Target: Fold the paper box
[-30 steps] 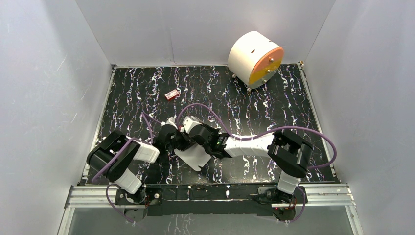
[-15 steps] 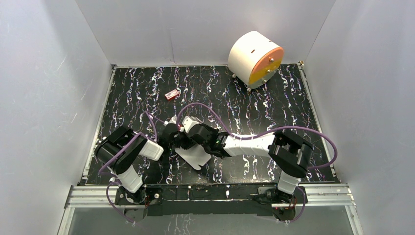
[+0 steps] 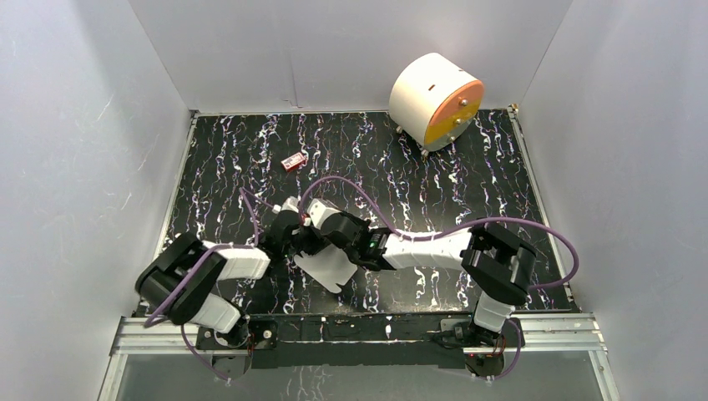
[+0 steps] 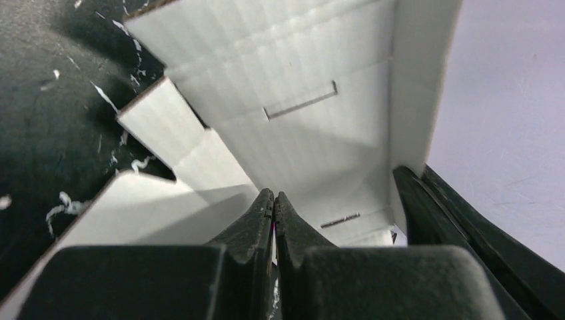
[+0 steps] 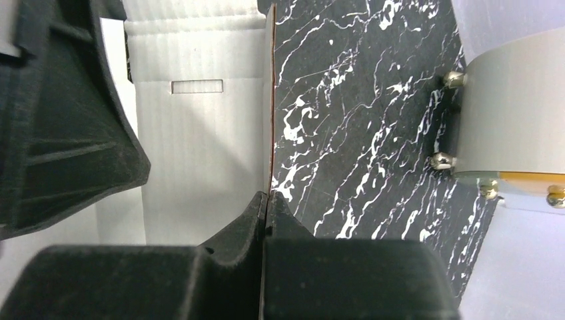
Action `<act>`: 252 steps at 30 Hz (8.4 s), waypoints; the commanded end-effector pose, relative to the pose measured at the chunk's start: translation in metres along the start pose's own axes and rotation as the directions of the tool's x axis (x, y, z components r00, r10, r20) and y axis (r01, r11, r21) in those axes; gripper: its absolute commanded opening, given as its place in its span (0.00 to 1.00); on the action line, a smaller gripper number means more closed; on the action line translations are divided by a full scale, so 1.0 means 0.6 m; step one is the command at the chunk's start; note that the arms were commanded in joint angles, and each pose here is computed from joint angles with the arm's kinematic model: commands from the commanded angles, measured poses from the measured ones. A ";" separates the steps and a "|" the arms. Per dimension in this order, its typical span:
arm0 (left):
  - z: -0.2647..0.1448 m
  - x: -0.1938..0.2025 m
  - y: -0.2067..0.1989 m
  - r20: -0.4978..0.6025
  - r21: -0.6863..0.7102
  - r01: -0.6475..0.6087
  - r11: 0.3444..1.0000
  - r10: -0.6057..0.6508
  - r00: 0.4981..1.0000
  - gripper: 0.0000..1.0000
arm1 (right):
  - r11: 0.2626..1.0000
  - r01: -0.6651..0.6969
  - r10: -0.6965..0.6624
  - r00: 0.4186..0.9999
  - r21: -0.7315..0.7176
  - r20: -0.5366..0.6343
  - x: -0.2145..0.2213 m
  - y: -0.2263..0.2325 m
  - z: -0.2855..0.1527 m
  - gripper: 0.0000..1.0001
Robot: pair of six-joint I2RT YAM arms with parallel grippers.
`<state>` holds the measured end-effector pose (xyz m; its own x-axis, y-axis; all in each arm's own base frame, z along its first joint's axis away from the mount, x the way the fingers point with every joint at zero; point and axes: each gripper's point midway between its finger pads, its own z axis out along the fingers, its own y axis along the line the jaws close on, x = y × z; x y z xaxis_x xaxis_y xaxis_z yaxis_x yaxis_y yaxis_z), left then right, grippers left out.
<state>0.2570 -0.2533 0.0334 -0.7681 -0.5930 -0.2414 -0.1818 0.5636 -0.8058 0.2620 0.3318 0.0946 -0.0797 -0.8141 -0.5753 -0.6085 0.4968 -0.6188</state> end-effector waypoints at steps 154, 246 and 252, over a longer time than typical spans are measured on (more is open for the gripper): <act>-0.020 -0.145 -0.042 0.196 -0.072 -0.488 0.870 0.492 0.848 0.68 | 0.819 0.507 -0.564 0.626 0.269 0.538 -0.049 -0.042 -0.013 0.00; -0.030 -0.044 -0.049 0.299 0.112 -0.555 0.824 0.504 0.810 0.21 | 0.789 0.548 -0.605 0.609 0.279 0.513 -0.044 -0.029 -0.007 0.00; -0.025 -0.039 -0.065 0.311 0.117 -0.592 0.797 0.537 0.784 0.21 | 0.788 0.550 -0.605 0.608 0.277 0.515 -0.043 -0.027 -0.007 0.00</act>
<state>0.2614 -0.2339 0.0450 -0.5867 -0.3373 -0.7362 0.2796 0.7688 -0.5751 0.2774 0.3298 0.1083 0.6881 -0.6928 -0.2158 -0.3115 -0.0134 -0.9501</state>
